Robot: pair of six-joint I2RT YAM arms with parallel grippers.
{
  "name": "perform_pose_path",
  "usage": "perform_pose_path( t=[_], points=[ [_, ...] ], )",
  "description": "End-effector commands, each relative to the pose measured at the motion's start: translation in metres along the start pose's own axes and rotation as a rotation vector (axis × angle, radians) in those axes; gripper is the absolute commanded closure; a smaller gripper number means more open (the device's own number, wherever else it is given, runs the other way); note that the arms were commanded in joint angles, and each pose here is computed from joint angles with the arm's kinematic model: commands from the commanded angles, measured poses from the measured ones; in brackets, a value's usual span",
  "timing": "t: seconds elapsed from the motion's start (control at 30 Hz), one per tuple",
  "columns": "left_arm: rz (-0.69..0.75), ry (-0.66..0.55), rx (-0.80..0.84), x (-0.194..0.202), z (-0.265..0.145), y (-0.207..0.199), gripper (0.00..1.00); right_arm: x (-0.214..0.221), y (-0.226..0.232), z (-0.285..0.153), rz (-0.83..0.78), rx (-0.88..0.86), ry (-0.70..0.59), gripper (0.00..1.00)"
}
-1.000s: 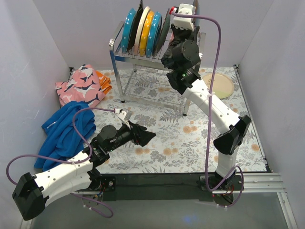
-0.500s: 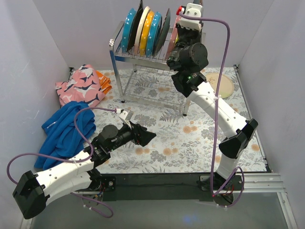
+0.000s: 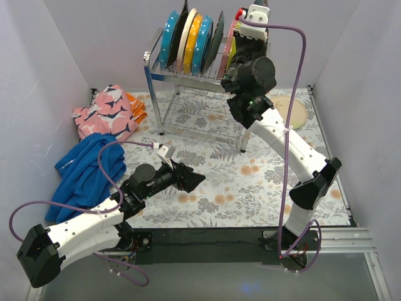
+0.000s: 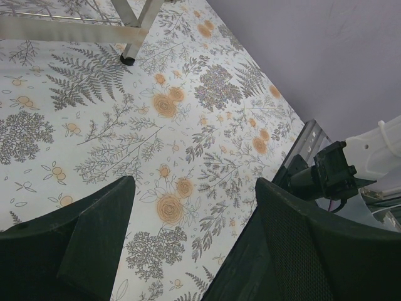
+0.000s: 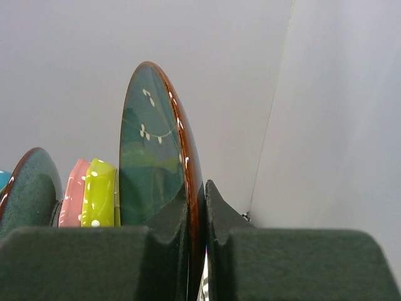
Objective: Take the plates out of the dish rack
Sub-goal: Unload the plate from the dish rack.
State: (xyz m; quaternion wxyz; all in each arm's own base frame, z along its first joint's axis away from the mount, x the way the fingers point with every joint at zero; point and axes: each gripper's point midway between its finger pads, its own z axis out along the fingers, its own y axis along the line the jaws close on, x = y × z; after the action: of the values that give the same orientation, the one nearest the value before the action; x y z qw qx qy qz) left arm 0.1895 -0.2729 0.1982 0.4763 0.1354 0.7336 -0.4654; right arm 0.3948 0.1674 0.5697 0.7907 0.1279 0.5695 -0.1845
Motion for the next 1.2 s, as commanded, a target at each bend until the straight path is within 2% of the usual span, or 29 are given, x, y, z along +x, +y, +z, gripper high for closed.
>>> perform_pose_path(
  t=[0.0,0.6,0.87,1.17],
  points=[
    [0.009,-0.013,0.005,-0.003,0.001,-0.002,0.24,-0.088,-0.061,-0.001,0.312,0.021,-0.184,0.99],
    [0.004,0.000,0.000,0.002,0.003,0.001,0.24,-0.106,-0.090,-0.006,0.377,0.027,-0.210,0.99],
    [0.002,0.003,0.004,0.001,0.004,-0.001,0.24,-0.126,-0.109,-0.009,0.469,0.012,-0.230,0.99],
    [0.001,-0.002,0.013,0.000,0.002,-0.003,0.24,-0.121,-0.119,-0.024,0.614,-0.095,-0.195,0.99]
  ],
)
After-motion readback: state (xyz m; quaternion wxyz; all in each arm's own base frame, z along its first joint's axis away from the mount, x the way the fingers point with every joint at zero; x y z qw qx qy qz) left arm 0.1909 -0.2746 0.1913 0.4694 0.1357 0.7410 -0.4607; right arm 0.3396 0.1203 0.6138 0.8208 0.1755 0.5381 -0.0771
